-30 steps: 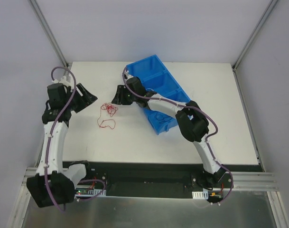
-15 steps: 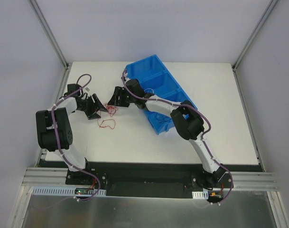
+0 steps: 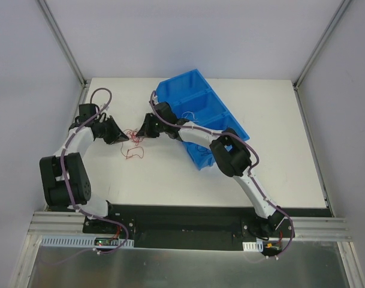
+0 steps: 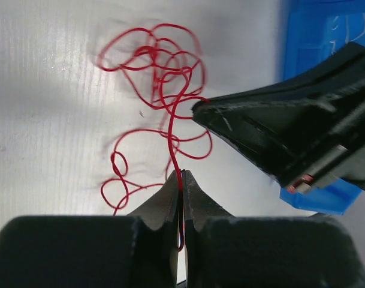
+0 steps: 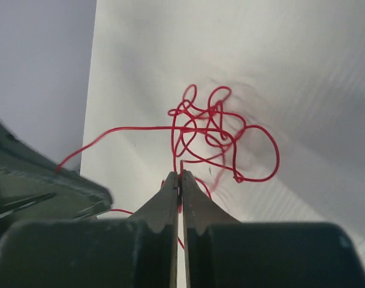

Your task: Untangle the cables

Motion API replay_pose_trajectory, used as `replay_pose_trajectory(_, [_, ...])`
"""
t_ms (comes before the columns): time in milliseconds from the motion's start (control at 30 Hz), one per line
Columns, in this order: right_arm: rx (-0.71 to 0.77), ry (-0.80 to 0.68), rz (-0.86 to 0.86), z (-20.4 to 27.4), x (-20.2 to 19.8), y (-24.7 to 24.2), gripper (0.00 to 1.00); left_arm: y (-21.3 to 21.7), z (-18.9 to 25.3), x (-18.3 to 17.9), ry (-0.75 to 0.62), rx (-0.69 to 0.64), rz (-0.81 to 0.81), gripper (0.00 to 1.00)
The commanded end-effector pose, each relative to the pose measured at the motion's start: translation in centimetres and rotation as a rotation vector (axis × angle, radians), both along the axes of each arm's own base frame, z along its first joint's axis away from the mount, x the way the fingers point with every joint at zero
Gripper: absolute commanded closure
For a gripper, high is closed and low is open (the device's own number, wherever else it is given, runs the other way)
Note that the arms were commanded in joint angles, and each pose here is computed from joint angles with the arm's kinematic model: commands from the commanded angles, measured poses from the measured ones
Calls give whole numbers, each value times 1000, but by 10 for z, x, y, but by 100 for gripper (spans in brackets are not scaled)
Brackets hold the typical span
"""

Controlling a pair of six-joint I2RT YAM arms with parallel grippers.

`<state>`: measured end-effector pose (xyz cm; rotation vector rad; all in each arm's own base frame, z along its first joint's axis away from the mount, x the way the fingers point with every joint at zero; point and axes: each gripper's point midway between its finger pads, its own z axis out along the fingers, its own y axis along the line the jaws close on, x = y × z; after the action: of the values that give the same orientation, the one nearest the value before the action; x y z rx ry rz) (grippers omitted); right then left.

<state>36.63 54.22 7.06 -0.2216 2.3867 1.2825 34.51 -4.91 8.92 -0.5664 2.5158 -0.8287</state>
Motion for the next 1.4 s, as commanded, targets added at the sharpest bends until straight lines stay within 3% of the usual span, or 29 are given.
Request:
replay_pose_trajectory(0, [36,-41,3,27,3,7,99,4,68,-8,-205,79,32,100])
replay_pose_trajectory(200, [-49,-103,-52,24,18,-14,99,49,196,-36,-540,342,274,100])
replay_pose_trajectory(400, [-98,-125,-97,21,33,-31,99,91,317,-105,-871,532,577,100])
replay_pose_trajectory(567, [-141,-110,-121,14,38,-45,99,104,378,-148,-1002,594,699,100])
replay_pose_trajectory(700, [-107,-126,-90,21,39,-42,99,103,410,-157,-1065,614,697,100])
replay_pose_trajectory(733, [-62,-136,-66,30,38,-38,97,100,412,-155,-1072,607,678,100])
replay_pose_trajectory(867, [-22,-176,-11,50,30,-31,64,80,401,-141,-1061,518,580,100])
replay_pose_trajectory(967, [-79,-197,-28,42,33,-37,52,70,400,-135,-1063,469,538,100])
replay_pose_trajectory(1200, [-46,-180,8,40,35,-32,45,51,455,-146,-1184,357,507,100])
replay_pose_trajectory(1367, [203,-355,292,90,-3,10,30,30,475,-141,-1222,242,432,100])
